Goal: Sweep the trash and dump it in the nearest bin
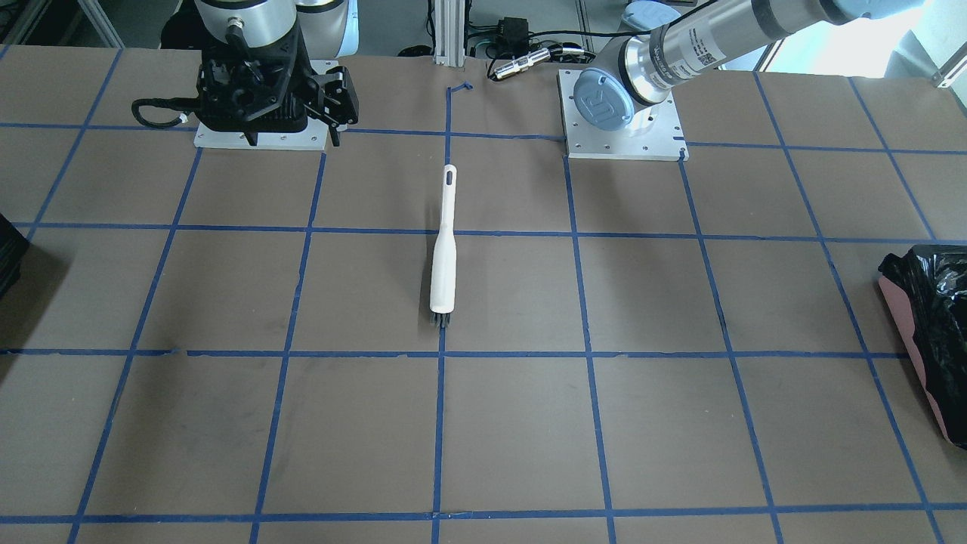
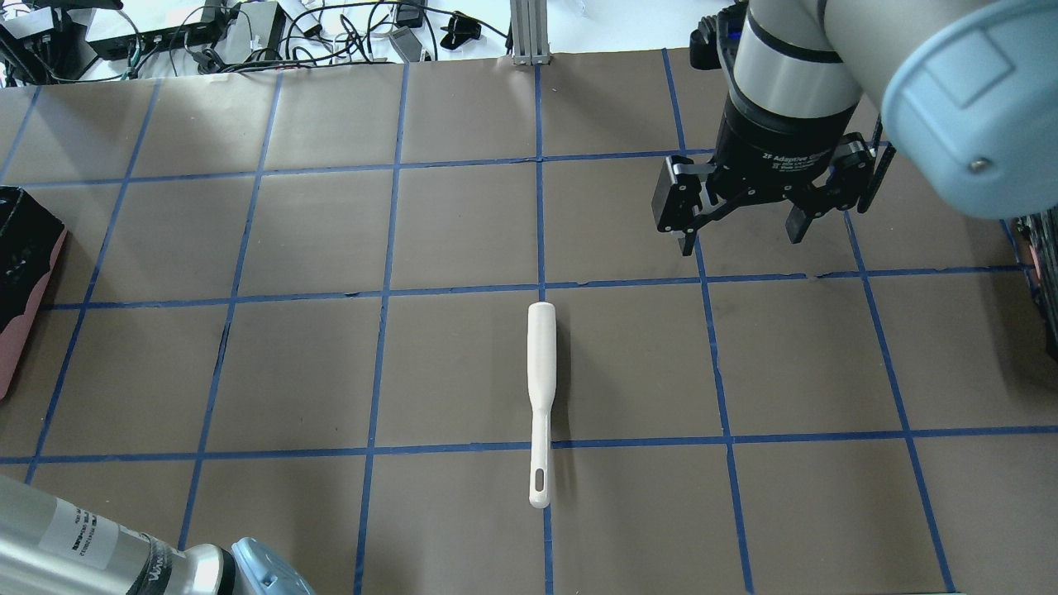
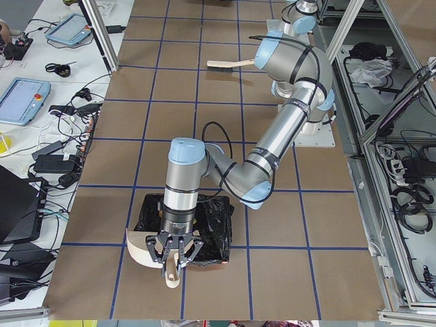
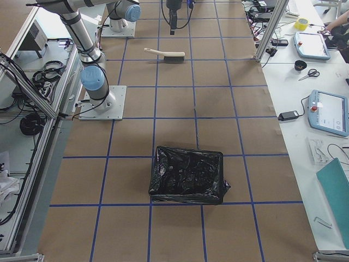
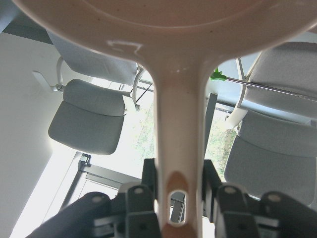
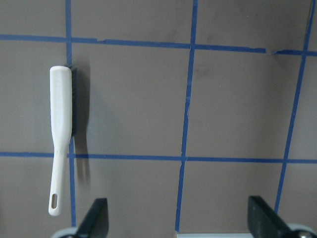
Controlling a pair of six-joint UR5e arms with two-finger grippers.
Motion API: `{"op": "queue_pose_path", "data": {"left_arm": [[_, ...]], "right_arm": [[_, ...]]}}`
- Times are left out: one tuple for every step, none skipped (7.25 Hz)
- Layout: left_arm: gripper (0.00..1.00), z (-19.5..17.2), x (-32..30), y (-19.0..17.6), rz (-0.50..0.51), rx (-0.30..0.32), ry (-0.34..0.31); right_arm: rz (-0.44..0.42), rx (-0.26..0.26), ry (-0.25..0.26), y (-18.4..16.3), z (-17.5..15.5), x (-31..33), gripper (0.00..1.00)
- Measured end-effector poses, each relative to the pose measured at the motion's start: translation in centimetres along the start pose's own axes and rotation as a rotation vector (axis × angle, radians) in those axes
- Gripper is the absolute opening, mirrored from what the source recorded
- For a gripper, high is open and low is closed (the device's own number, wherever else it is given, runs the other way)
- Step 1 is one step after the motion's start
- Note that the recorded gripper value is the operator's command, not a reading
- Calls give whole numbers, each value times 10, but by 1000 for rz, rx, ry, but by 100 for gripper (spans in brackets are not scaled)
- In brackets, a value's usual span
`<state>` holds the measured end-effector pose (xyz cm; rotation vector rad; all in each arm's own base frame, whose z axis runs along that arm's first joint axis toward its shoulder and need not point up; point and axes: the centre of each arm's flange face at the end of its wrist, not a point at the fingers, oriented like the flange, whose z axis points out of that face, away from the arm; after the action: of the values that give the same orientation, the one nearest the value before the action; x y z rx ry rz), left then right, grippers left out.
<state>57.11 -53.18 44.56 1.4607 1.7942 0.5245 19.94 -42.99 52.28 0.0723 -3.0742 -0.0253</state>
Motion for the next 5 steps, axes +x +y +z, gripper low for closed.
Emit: {"op": "queue_pose_path", "data": {"left_arm": [[0,-3,0,-1,3,0,-2],[0,-8,-1,-2,0,2,-9],[0,-15,-6,-4,-6,6,-21],[0,-29,-15,-7,-7,3,-43],[0,-52,-27,-6,-8,-10,-75]], "right_arm": [[27,83,18,-9,-10,11,100],[64,149,24,-22,-18,27,100],[91,180,23,-35,-23,37,100],[101,191,23,-50,-27,42,100],[102,189,17,-60,-29,42,100]]}}
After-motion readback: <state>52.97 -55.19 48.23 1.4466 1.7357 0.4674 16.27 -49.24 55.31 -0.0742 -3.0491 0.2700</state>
